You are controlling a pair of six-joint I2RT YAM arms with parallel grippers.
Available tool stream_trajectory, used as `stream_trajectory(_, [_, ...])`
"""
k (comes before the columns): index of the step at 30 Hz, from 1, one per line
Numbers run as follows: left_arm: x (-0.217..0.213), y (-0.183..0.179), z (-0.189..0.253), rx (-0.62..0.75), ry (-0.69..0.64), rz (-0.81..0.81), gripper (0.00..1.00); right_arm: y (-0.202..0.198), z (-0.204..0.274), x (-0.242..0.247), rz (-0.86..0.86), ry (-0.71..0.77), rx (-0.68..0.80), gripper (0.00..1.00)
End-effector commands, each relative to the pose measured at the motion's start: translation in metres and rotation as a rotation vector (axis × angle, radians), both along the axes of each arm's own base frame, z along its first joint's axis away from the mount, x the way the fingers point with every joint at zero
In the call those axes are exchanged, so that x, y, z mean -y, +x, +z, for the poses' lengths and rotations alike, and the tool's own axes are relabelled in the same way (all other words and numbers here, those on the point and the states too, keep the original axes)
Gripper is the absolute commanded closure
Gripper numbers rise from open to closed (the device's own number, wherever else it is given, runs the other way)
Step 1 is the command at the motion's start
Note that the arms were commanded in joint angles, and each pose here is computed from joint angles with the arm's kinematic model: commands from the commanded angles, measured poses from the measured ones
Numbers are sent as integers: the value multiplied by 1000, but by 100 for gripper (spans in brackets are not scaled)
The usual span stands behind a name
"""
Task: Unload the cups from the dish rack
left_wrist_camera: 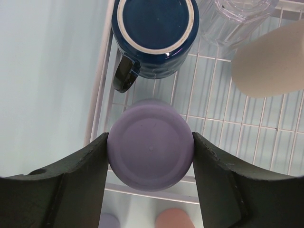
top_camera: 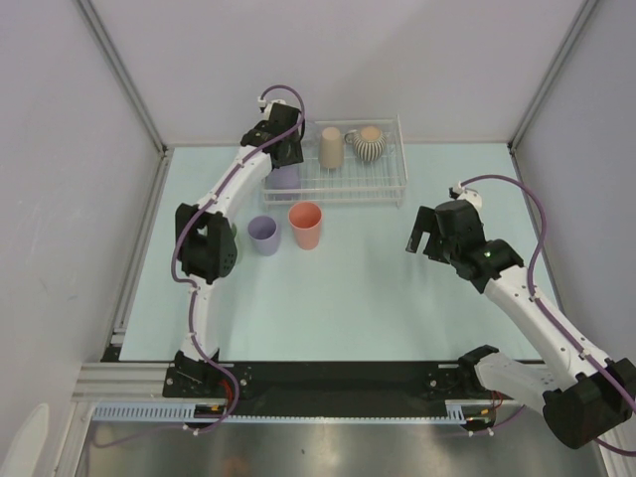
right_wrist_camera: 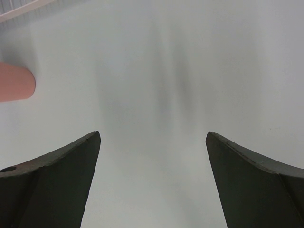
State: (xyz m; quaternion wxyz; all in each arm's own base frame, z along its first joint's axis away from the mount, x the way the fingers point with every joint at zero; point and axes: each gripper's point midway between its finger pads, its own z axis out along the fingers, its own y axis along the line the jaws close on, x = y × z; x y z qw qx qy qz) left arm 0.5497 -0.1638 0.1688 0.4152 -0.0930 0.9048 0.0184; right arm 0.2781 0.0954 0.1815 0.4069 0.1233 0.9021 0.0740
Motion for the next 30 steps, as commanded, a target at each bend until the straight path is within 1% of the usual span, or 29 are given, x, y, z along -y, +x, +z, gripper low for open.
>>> stream_trajectory(1, [2,-2,52,112,-32,6,100,4,5,-2,-12,27,30,0])
stream_trajectory(3, [3,-5,72,151,-30,-3,100,4,6,-3,-11,30,31,0])
stream_trajectory(7, [6,-12,97,193,-50,-12,100,5,11,-6,-1,46,43,0])
stream_trajectory(16, [3,-27,138,256,-81,-22,100,3,16,-11,20,68,54,0])
stream_trajectory(19, [4,-31,149,273,-101,-25,100,2,18,-11,23,74,61,0])
stream_trajectory(25, [8,-37,155,276,-114,-46,100,0,21,-11,29,78,69,0])
stream_trajectory(27, [11,-40,159,279,-141,-54,100,-1,21,-11,29,78,67,0])
stream_trajectory(30, [21,-48,175,312,-219,-94,100,-1,23,-11,35,80,73,0])
